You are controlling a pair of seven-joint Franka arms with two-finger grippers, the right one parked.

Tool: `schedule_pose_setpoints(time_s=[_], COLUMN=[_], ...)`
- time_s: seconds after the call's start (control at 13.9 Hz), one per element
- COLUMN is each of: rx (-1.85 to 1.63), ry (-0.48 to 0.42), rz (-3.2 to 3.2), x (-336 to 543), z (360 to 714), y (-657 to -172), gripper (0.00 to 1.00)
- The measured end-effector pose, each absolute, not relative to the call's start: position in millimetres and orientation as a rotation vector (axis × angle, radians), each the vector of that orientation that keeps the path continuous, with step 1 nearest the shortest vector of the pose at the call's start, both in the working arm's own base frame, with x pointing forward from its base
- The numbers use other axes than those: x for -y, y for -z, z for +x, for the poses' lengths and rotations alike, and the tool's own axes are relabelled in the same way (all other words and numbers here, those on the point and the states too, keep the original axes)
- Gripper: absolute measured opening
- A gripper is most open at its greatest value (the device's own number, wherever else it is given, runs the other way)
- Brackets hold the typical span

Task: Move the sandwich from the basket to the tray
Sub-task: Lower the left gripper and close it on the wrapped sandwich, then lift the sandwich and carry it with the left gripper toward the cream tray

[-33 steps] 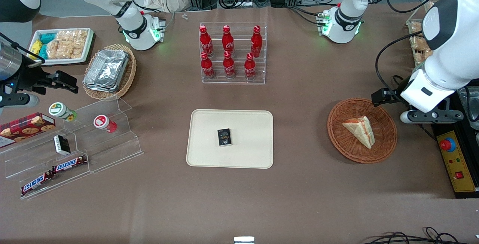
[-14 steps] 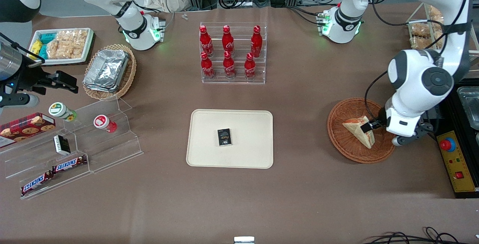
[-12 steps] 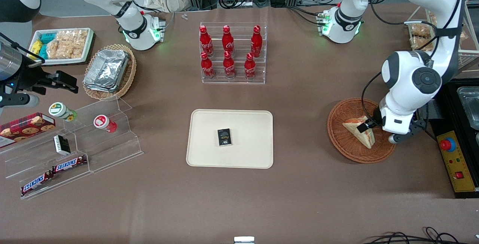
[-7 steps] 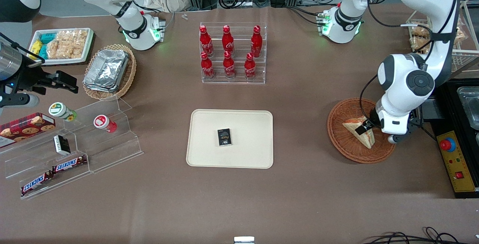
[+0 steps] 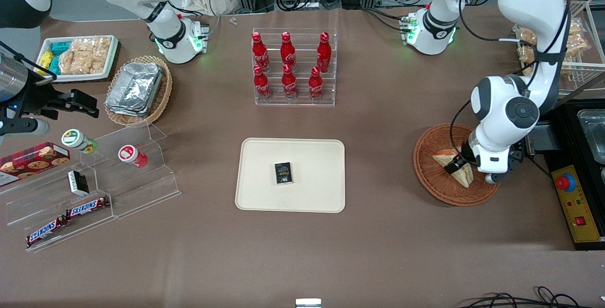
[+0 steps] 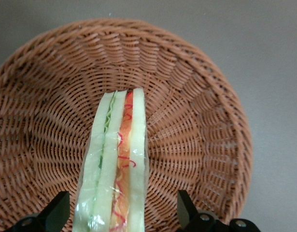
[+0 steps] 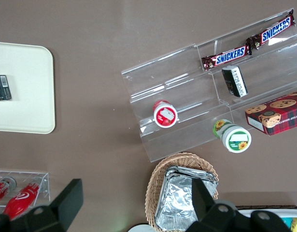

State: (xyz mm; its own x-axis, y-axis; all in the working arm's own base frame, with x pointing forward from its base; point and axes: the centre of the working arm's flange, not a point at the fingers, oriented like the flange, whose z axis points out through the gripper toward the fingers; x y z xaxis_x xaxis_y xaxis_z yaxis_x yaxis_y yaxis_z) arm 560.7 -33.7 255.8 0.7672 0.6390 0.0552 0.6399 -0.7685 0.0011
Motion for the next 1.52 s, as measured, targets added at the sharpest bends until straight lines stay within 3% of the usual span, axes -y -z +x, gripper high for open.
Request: schedule_pose_setpoints(time_s=[0.36,0.43,0.79,1.01,1.23,1.52], rx=[1.090,1.094,1.105,1.085,0.942,0.690], ry=[0.046,0.049,0.046,-0.028,-0.125,-0.171], rz=[-2.912,-2.911,-2.906,-2.891,-2.915,-2.985], x=[33,33,35,37,41,60], z=[558,559,570,579,591,633], y=[-235,-235,-247,-261,-287,-396], gripper=[1.00,0.96,0.42,0.35,0.20,0.19])
